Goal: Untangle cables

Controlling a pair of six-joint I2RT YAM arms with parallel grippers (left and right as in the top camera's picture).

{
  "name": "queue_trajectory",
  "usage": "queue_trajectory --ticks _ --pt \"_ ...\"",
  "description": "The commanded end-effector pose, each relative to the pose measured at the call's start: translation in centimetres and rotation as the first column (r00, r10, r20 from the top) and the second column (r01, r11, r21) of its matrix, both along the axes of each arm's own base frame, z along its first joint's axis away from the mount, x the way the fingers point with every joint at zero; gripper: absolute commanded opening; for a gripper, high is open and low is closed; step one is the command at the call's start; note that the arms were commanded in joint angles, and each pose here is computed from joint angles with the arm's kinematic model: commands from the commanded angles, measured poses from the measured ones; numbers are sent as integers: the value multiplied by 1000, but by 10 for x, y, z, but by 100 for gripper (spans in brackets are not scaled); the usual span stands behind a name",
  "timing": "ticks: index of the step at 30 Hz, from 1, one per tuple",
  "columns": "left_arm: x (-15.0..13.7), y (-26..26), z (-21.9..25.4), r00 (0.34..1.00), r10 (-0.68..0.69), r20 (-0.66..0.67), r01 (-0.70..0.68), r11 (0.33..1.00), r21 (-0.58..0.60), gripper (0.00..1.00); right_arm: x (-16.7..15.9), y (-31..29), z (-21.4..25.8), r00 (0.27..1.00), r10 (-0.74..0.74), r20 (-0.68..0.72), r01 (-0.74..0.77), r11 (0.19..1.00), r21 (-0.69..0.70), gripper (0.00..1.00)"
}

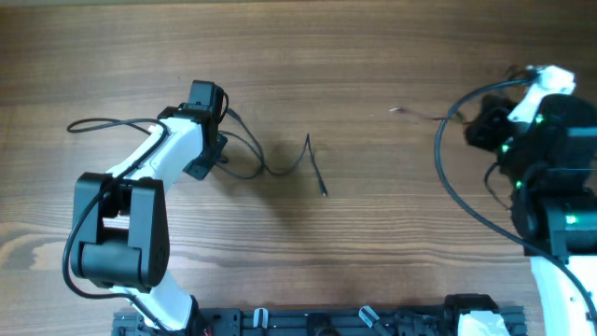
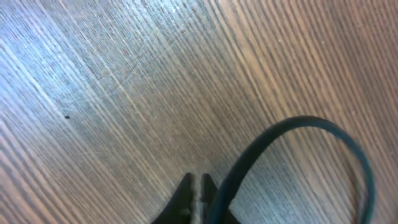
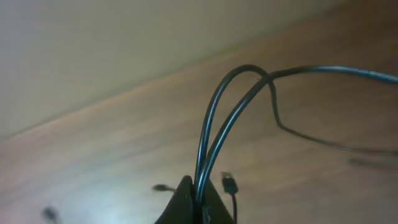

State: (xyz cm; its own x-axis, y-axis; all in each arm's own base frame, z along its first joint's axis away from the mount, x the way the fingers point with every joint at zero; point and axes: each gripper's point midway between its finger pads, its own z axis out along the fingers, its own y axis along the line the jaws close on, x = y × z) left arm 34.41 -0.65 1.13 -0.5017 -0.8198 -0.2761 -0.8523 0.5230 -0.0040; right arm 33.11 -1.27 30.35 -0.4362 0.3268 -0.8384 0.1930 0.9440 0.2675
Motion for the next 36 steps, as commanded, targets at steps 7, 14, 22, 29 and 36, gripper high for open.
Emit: queue_trajectory --ticks 7,14,22,29,36 --pt "-2 3 -3 1000 -7 -13 7 1000 25 100 102 -153 -2 964 -249 88 262 944 -201 4" --pt "-2 3 -3 1000 -7 -13 7 1000 26 100 173 -315 -35 908 -387 159 418 843 -338 4" --pt "-2 3 -3 1000 -7 -13 7 1000 26 99 186 -360 -234 874 -457 -166 412 877 -248 27" --pt "-2 3 -3 1000 -7 -13 7 1000 26 100 146 -339 -236 774 -451 -444 427 890 -160 100" --pt "-2 3 -3 1000 -7 -13 7 1000 26 100 94 -309 -166 692 -462 -554 486 866 -115 100"
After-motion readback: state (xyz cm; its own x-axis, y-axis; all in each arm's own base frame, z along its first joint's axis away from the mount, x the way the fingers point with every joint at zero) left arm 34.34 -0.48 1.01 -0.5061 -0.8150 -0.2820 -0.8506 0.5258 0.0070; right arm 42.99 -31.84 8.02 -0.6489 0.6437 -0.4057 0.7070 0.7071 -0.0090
